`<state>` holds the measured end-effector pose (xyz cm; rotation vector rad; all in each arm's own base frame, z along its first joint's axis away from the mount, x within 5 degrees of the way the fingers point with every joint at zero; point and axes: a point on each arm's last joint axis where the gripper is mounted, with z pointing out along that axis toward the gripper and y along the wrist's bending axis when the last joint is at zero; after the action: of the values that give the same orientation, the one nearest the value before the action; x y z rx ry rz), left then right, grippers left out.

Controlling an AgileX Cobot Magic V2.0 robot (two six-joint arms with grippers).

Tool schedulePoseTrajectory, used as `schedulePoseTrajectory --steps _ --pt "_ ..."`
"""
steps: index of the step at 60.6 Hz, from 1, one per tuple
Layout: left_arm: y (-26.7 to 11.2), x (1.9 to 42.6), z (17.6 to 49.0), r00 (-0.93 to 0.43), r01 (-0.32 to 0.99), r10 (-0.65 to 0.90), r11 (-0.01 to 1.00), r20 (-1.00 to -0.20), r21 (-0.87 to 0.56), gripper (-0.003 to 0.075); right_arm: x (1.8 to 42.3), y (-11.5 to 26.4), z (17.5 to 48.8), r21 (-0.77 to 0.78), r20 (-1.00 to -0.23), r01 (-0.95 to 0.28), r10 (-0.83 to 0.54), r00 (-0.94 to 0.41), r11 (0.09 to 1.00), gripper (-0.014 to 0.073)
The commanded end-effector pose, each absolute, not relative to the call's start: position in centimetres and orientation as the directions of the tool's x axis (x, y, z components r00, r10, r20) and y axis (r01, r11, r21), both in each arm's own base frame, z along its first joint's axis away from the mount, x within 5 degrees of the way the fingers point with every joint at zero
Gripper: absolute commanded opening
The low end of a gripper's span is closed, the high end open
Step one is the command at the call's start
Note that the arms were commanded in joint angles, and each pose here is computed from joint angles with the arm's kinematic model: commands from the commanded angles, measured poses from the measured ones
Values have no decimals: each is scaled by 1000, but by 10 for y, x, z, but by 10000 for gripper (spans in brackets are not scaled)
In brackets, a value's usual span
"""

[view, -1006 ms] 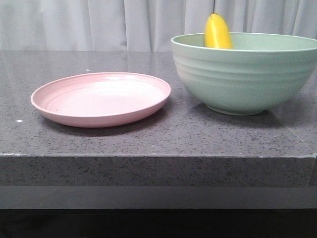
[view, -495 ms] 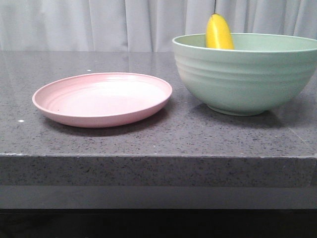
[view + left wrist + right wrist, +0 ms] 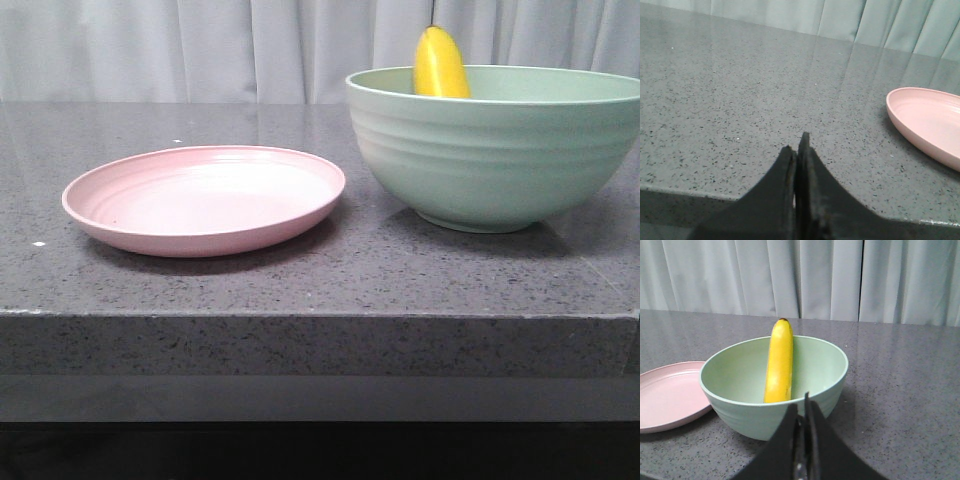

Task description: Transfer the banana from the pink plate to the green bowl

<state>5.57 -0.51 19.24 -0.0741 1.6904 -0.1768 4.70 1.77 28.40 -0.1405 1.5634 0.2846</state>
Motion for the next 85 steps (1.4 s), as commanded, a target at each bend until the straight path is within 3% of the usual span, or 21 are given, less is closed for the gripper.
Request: schedulePoseTrajectory --steps 1,56,70,85 --pt "-4 55 200 -28 58 -174 983 -984 -175 -20 47 15 298 87 -992 -250 107 71 964 -60" --pt "-4 55 200 -28 58 -174 983 -984 -175 -20 49 14 295 68 -992 -231 91 88 970 -60" --pt "-4 55 200 -28 58 -174 983 -984 -175 -20 53 5 271 152 -977 -117 166 130 982 -60" --pt "-4 55 200 -28 58 -174 983 -984 -175 -20 55 0 202 152 -988 0 152 34 988 -60"
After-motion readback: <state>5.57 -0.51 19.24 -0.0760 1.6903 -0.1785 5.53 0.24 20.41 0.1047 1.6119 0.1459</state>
